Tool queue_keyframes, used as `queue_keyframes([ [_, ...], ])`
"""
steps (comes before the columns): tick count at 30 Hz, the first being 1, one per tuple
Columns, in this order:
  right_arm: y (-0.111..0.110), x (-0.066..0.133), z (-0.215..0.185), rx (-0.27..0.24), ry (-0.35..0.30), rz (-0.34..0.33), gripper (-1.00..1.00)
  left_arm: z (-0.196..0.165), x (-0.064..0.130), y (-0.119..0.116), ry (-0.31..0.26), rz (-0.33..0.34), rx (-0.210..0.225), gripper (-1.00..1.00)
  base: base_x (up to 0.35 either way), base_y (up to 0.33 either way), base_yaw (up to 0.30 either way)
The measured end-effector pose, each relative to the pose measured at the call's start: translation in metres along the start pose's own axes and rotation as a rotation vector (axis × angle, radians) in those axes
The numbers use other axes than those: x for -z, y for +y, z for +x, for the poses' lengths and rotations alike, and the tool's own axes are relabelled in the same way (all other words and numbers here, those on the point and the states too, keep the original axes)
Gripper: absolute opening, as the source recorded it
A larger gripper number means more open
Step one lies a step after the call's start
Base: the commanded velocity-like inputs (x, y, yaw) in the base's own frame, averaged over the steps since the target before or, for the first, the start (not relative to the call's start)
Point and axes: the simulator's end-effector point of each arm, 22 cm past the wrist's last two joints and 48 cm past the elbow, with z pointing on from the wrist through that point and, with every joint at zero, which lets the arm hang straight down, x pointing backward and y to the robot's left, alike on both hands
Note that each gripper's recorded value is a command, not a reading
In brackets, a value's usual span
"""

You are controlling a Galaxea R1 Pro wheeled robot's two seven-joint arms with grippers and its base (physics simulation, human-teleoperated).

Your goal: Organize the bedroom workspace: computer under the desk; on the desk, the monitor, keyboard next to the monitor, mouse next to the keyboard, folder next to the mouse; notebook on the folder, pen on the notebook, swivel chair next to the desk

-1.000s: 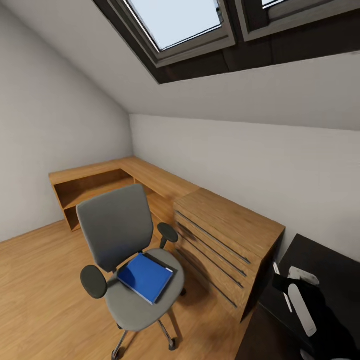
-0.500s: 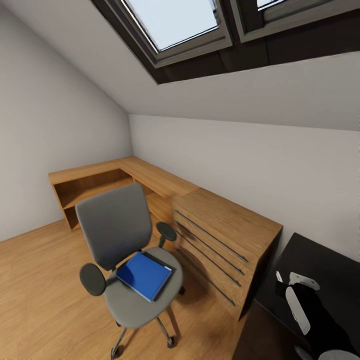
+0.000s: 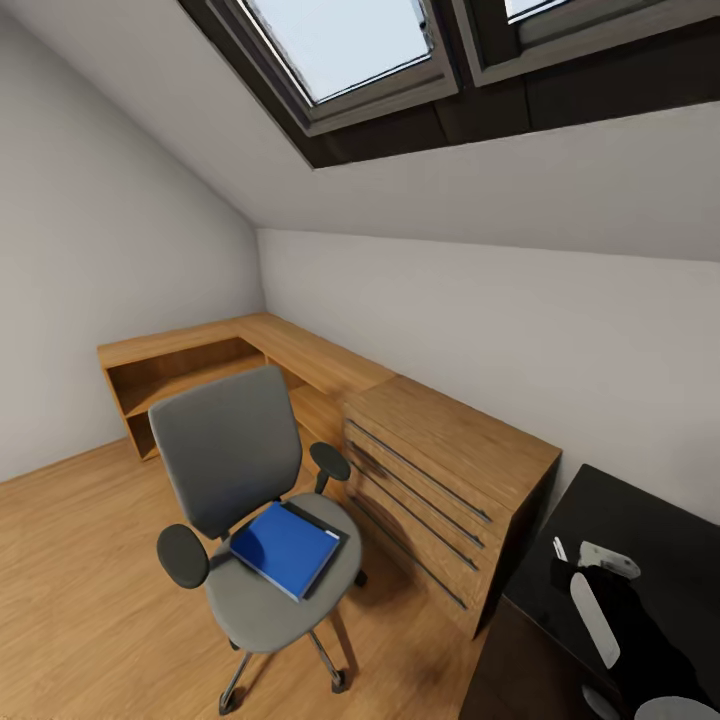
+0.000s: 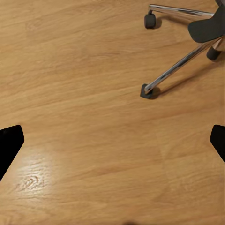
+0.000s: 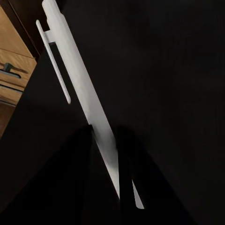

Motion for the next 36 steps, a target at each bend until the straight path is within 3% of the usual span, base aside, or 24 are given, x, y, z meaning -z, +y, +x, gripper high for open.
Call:
queue_keyframes([
  [12,-0.002,0.000,-0.013,-0.026,-0.054,0.002,-1.00,0.000,0.000,0.001,0.002,-0.004,0.009,1.00,0.000,0.000,0.000],
  [13,-0.002,0.000,-0.013,-0.027,-0.056,0.002,1.00,0.000,0.000,0.001,0.001,-0.004,0.008,1.00,0.000,0.000,0.000],
  [30,0.001,0.004,-0.022,-0.032,-0.079,-0.006,1.00,0.000,0.000,0.000,0.000,-0.001,0.005,1.00,0.000,0.000,0.000],
  [36,0.021,0.032,-0.069,-0.059,-0.187,-0.058,1.00,0.000,0.000,0.000,0.000,0.001,0.004,1.00,0.000,0.000,0.000],
])
